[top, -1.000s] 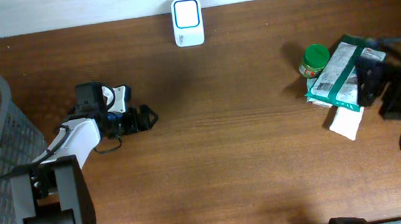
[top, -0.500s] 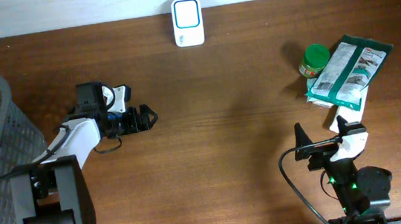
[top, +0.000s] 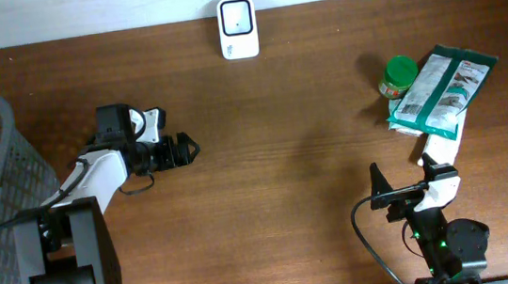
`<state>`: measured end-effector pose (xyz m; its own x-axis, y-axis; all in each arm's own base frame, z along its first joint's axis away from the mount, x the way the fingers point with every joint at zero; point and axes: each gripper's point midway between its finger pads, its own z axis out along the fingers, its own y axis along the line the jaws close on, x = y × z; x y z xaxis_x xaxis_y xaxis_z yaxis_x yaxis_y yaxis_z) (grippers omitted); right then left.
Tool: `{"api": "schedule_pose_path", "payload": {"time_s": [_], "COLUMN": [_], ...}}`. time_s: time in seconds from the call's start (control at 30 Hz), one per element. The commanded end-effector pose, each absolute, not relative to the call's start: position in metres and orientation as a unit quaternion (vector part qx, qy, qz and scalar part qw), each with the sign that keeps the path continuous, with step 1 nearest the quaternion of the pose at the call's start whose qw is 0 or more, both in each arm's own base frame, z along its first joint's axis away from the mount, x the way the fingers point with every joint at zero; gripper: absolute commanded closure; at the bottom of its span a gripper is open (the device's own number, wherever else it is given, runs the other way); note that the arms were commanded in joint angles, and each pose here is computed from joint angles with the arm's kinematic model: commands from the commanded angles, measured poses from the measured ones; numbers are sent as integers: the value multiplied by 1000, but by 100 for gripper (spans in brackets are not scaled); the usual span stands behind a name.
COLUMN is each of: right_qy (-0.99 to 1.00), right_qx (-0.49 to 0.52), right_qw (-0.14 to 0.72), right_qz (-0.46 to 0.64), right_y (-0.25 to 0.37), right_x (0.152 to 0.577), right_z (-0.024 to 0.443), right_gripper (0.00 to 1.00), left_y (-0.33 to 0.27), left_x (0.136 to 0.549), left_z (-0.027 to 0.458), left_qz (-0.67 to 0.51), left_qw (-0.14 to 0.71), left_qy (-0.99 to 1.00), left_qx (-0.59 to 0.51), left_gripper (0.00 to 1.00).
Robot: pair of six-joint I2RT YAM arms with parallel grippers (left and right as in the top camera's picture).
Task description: Scan the item barcode
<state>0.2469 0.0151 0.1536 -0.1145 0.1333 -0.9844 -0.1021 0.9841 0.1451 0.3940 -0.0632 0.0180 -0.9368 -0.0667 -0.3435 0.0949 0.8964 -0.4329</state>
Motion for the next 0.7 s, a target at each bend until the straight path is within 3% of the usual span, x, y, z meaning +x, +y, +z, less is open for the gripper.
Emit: {"api": "schedule_pose_path", "payload": {"time_s": [0.0, 0.17, 0.27, 0.37, 0.47, 0.67], "right_qy": [740, 740, 740, 740, 740, 740], "right_qx": [2, 2, 2, 2, 2, 2], "right_qw": [666, 666, 666, 666, 666, 666], "right_qz": [97, 97, 97, 97, 97, 97], "right_y": [20, 20, 20, 20, 20, 20], "right_x": [246, 246, 246, 246, 246, 246], "right_z": [152, 152, 152, 152, 152, 152], "right_gripper": [2, 1, 2, 2, 2, 2], "left_y": [-55, -49, -42, -42, -41, -12], "left_x": [372, 393, 411, 394, 339, 267], "left_z": [-8, 89, 179, 255, 256, 199], "left_qz": [-207, -183, -149, -71, 0, 87], "left_qw": [134, 266, 412, 564, 650, 706], "left_qy": [969, 946, 897, 806, 729, 687], "left_qx": [-7, 19, 50, 166, 213, 152], "left_gripper": [1, 1, 1, 1, 1, 1]}}
